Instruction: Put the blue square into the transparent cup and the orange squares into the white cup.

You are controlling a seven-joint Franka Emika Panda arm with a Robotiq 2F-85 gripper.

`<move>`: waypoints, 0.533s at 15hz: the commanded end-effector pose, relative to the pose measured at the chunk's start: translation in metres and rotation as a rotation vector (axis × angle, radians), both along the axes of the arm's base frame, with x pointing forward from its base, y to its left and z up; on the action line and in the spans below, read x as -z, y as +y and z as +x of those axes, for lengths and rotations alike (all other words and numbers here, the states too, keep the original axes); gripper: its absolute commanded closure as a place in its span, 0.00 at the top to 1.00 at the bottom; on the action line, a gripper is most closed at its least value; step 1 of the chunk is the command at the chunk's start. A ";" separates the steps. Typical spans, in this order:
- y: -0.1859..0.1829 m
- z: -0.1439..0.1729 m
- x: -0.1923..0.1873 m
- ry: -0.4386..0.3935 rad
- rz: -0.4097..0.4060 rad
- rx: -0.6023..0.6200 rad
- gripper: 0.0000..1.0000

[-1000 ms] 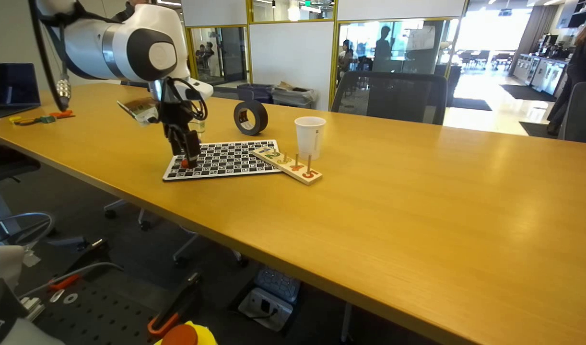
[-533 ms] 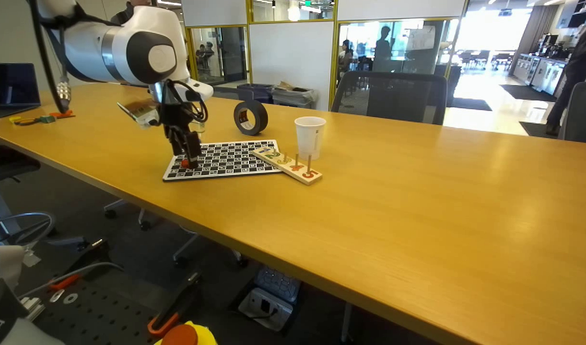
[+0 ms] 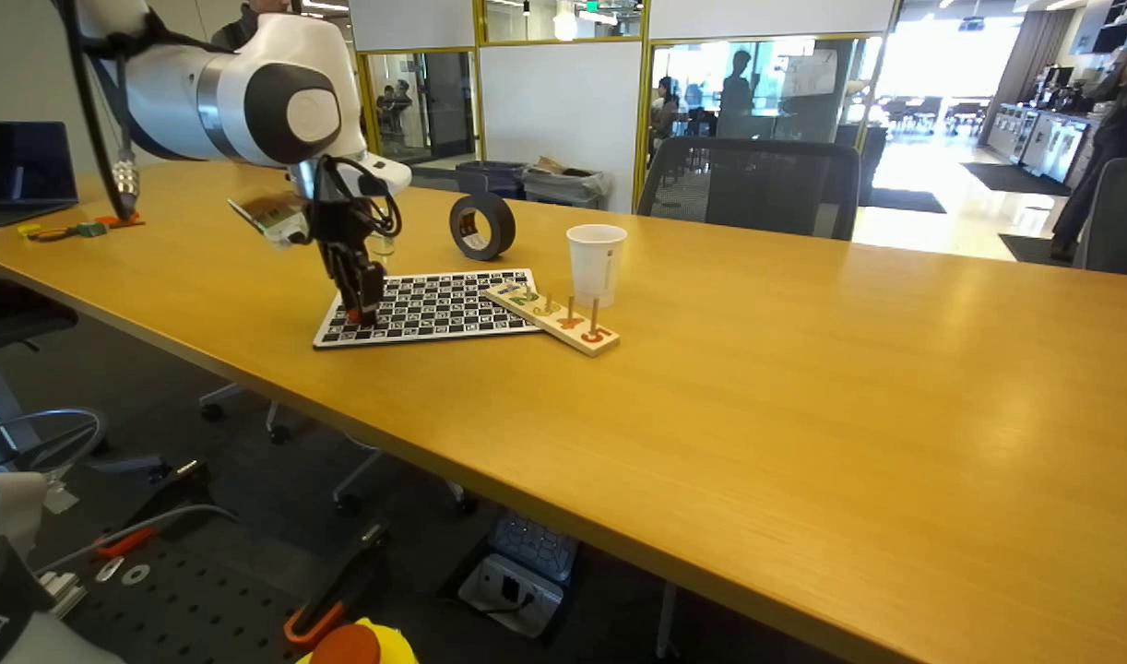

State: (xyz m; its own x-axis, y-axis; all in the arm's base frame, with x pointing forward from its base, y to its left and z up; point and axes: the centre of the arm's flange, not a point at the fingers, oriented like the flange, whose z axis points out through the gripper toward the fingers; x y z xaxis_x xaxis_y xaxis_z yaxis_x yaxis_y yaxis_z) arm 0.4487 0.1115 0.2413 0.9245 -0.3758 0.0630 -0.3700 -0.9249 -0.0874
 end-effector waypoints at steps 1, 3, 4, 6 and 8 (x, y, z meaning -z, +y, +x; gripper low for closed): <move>-0.002 0.000 -0.001 -0.028 0.007 -0.003 0.21; -0.007 0.003 -0.005 -0.036 0.000 0.004 0.20; -0.012 0.005 -0.010 -0.043 -0.003 0.010 0.20; -0.026 0.014 -0.025 -0.067 -0.006 0.015 0.20; -0.046 0.027 -0.045 -0.105 -0.009 0.022 0.20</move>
State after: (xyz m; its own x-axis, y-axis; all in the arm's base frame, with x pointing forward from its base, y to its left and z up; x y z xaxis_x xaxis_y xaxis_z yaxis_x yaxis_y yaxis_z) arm 0.4599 0.0900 0.2529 0.9111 -0.4017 0.0924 -0.3933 -0.9143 -0.0965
